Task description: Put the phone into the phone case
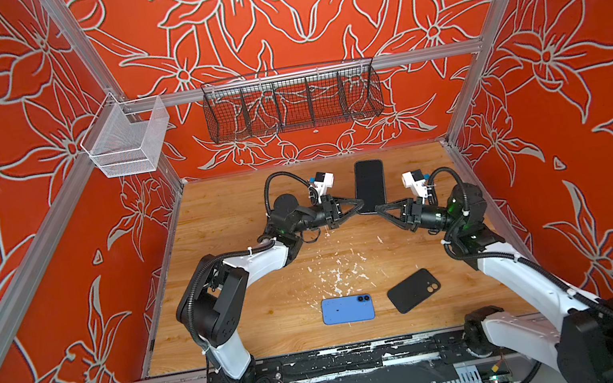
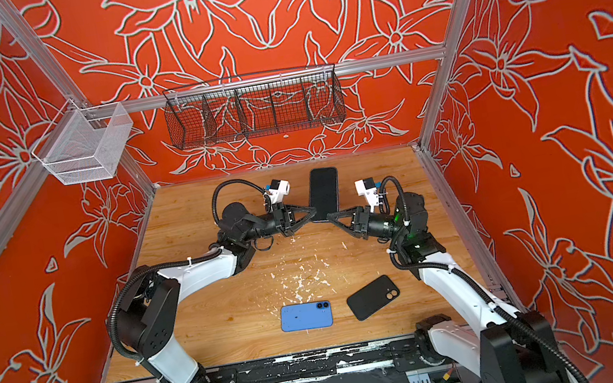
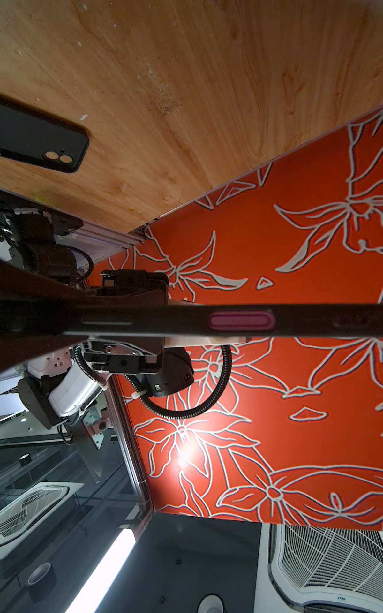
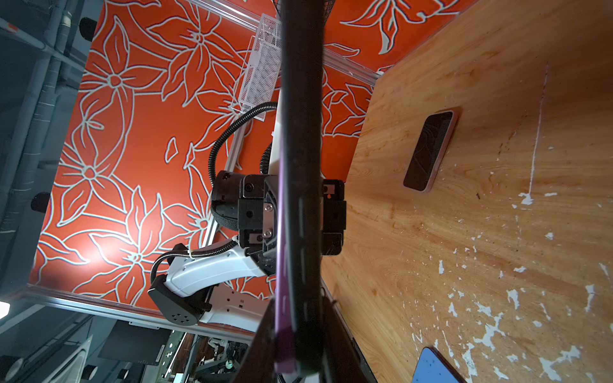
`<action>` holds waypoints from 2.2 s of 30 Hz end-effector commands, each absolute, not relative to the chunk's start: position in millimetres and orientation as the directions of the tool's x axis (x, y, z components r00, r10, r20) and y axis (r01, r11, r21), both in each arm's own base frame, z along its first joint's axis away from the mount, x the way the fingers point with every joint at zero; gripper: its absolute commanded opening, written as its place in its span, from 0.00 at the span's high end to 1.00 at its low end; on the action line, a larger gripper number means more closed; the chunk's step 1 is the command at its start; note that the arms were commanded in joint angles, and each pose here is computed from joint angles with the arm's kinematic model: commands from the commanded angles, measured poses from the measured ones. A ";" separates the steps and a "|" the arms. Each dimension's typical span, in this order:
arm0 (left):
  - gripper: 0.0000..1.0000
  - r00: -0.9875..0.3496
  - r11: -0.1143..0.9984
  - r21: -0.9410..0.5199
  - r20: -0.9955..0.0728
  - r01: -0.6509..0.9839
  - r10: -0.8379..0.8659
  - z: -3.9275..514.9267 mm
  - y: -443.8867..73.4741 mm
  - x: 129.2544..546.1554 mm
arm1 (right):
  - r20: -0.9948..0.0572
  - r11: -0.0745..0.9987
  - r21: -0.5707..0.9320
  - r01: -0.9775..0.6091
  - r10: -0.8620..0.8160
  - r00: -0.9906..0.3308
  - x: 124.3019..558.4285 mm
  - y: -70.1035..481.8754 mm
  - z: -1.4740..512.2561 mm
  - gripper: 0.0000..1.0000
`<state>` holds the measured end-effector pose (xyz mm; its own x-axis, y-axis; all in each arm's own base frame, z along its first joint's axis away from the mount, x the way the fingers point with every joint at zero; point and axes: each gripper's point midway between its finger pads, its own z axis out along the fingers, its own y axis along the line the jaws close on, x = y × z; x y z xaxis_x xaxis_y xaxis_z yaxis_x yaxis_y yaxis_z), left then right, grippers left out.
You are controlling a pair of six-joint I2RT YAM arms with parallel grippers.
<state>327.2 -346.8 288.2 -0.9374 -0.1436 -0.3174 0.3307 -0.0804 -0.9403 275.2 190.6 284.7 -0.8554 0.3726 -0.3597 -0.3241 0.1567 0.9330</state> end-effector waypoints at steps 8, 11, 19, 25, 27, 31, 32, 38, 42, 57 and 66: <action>0.90 -0.879 -0.078 -0.884 -0.443 0.461 -0.179 311.7 -334.7 321.6 | -0.390 0.156 0.921 -0.357 0.383 -0.837 277.2 189.4 299.0 0.88; 0.74 -0.873 -0.068 -0.880 -0.451 0.470 -0.187 312.5 -332.8 321.5 | -0.386 0.162 0.922 -0.350 0.370 -0.845 275.7 190.4 295.6 0.92; 0.64 -0.864 -0.074 -0.872 -0.462 0.483 -0.201 318.9 -332.3 323.1 | -0.366 0.228 0.926 -0.301 0.346 -0.864 276.2 189.8 273.8 1.00; 0.72 -0.862 -0.074 -0.871 -0.463 0.485 -0.205 319.3 -332.4 324.0 | -0.387 0.269 0.914 -0.305 0.344 -0.856 278.2 188.1 272.6 0.93; 0.71 -0.861 -0.067 -0.872 -0.463 0.485 -0.209 317.5 -332.0 324.4 | -0.407 0.275 0.905 -0.324 0.345 -0.846 277.8 187.5 277.5 0.94; 0.52 -0.849 -0.005 -0.879 -0.460 0.478 -0.261 307.9 -318.4 332.7 | -0.458 0.333 0.873 -0.356 0.308 -0.834 273.2 185.9 282.8 0.98; 0.46 -0.841 0.024 -0.881 -0.459 0.473 -0.285 304.1 -310.9 336.6 | -0.475 0.364 0.858 -0.363 0.290 -0.831 271.1 184.8 280.8 0.98; 0.31 -0.745 0.386 -0.809 -0.572 0.444 -0.343 288.4 -259.1 354.1 | -0.499 0.459 0.805 -0.377 0.178 -0.848 261.3 189.1 267.3 0.98; 0.28 -0.694 0.547 -0.725 -0.644 0.418 -0.322 289.5 -237.0 351.7 | -0.484 0.461 0.800 -0.384 0.118 -0.867 265.8 210.3 254.5 0.99; 0.27 -0.620 0.722 -0.676 -0.632 0.147 -0.465 250.8 -156.6 329.3 | -0.341 0.400 0.882 -0.250 0.175 -0.923 338.0 315.0 187.2 1.00; 0.27 -0.626 0.687 -0.710 -0.609 0.156 -0.487 242.8 -156.3 320.4 | -0.243 0.385 0.913 -0.133 0.252 -0.937 387.4 372.1 121.9 1.00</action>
